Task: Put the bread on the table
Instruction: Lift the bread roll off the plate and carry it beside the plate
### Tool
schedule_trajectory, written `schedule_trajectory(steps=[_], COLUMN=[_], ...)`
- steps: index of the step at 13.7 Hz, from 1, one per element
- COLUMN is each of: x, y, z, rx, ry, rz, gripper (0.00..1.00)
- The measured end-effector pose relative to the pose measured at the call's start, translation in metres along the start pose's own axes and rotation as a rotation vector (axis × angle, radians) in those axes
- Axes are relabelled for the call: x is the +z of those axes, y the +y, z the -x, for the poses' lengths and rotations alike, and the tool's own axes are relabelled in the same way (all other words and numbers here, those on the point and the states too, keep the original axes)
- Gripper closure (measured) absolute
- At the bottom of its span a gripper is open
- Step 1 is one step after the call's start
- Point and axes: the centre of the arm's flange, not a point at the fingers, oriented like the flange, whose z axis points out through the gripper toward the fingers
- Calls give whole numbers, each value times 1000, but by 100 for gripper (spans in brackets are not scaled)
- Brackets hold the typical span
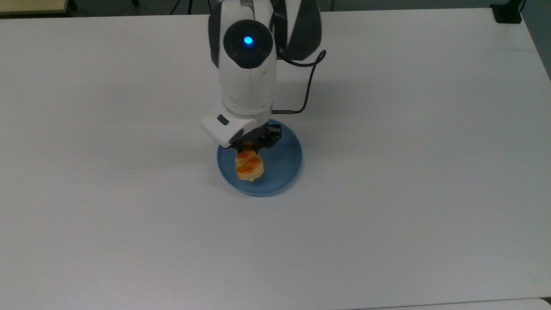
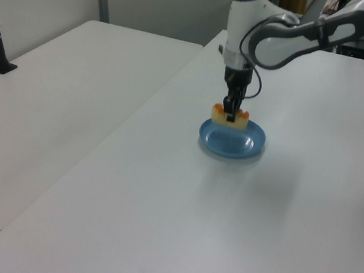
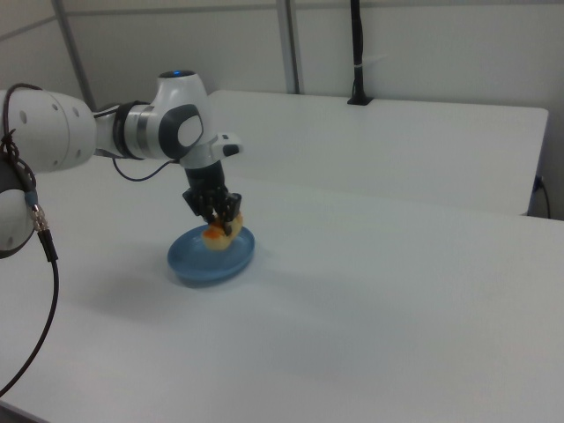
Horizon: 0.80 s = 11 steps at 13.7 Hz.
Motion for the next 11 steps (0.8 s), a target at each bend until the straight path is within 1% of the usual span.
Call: schedule_trajectory(steps=[1, 4, 5, 7, 8, 9, 10, 11], x=[-3, 3, 10, 23, 26, 30, 36, 40], y=[18, 108, 148, 199, 208, 212, 211, 209], z=[0, 6, 12, 23, 24, 24, 24, 24], rx=[-8, -68, -88, -92, -91, -88, -89, -93], ry=[1, -17, -34, -50, -45, -41, -45, -49], rz=[10, 52, 60, 60, 61, 62, 61, 59], gripper=[64, 64, 63, 60, 57, 56, 45, 30])
